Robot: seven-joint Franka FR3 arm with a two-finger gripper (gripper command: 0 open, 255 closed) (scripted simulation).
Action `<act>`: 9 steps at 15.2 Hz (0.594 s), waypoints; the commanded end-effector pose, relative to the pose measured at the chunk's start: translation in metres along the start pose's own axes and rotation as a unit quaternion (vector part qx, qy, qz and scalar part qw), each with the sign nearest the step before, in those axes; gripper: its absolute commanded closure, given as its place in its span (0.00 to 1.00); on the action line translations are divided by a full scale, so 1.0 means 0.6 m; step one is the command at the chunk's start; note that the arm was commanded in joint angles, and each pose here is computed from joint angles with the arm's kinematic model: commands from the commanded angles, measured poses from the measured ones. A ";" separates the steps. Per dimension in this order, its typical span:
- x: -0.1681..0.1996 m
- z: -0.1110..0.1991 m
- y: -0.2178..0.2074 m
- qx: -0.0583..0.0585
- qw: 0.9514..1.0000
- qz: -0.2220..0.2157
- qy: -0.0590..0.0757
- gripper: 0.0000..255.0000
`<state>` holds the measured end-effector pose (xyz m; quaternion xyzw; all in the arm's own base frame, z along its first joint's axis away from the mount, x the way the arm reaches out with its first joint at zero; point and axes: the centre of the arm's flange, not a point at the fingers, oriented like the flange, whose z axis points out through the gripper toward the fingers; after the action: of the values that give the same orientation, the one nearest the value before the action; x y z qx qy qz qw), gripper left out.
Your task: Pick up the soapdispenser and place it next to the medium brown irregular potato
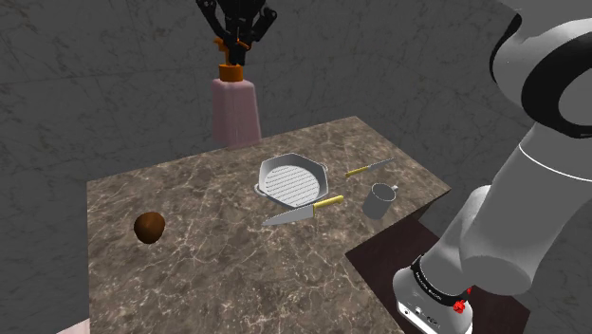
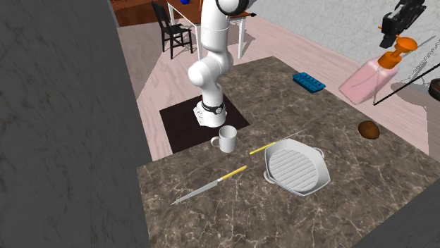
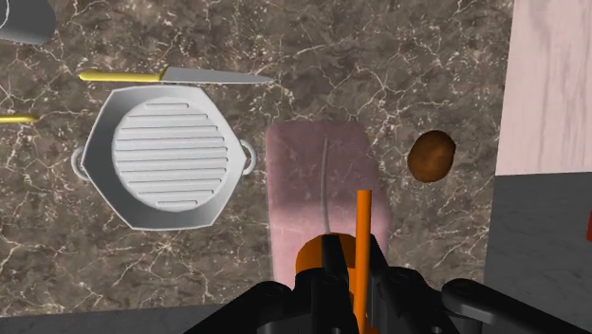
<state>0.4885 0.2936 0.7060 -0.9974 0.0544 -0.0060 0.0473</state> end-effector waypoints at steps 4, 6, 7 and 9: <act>0.004 0.023 -0.066 0.000 1.000 0.001 0.000 1.00; 0.004 0.041 -0.064 0.000 1.000 0.001 0.000 1.00; 0.004 0.050 -0.064 0.000 1.000 0.001 0.000 1.00; 0.003 0.067 -0.062 0.000 1.000 0.001 0.000 1.00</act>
<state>0.4960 0.3339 0.6754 -0.9973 0.0554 -0.0058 0.0475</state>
